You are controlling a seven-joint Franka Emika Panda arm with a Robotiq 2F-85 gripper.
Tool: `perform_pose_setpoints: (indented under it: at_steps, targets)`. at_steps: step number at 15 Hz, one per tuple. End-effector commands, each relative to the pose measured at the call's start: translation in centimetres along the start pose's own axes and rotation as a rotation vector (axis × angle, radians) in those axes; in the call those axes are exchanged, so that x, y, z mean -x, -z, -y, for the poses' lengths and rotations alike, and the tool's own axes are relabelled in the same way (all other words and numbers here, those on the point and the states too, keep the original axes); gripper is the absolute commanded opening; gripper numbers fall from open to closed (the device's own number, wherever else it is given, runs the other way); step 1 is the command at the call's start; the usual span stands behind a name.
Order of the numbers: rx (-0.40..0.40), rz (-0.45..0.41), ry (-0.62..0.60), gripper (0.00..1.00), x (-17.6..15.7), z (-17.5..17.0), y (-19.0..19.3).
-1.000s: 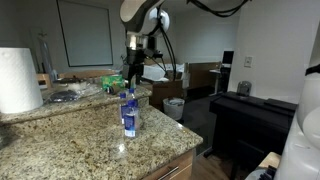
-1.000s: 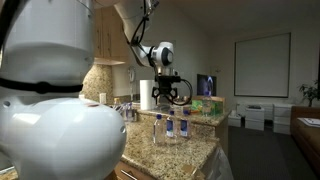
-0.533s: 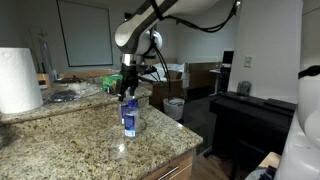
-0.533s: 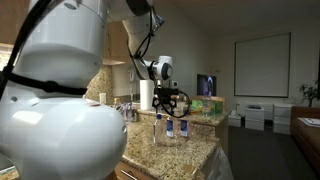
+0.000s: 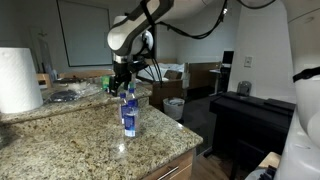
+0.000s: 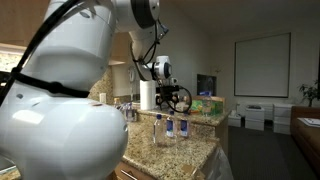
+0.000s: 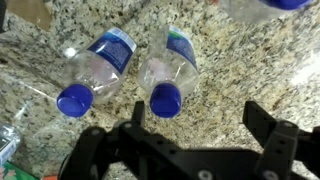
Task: Pick up the bottles from the counter and throw them in the bin
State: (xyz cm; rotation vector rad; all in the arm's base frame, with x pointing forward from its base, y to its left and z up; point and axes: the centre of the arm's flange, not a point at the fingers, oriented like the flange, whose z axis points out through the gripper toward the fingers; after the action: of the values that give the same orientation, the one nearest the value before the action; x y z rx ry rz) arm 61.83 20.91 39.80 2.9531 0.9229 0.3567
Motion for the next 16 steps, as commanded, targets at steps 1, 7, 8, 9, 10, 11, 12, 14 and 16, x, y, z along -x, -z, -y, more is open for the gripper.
perform_pose_setpoints:
  at_steps: [1,7,8,9,10,11,12,14,16]
  targets:
    - [0.052,0.051,-0.002,1.00,-1.6,-0.4,-0.9]
    - [0.019,0.054,-0.035,1.00,-2.1,-1.5,-2.9]
    - [0.018,0.053,-0.035,0.91,-2.2,-1.6,-3.0]
    - [0.017,0.051,-0.032,0.74,-2.3,-1.5,-3.1]
    - [0.016,0.046,-0.032,0.67,-2.4,-1.6,-3.2]
    - [0.008,0.041,-0.036,0.60,-2.5,-1.6,-3.3]
    - [0.005,0.038,-0.036,0.53,-2.5,-1.6,-3.3]
    - [0.006,0.036,-0.036,0.39,-2.6,-1.5,-3.4]
    - [0.008,0.037,-0.036,0.26,-2.7,-1.5,-3.4]
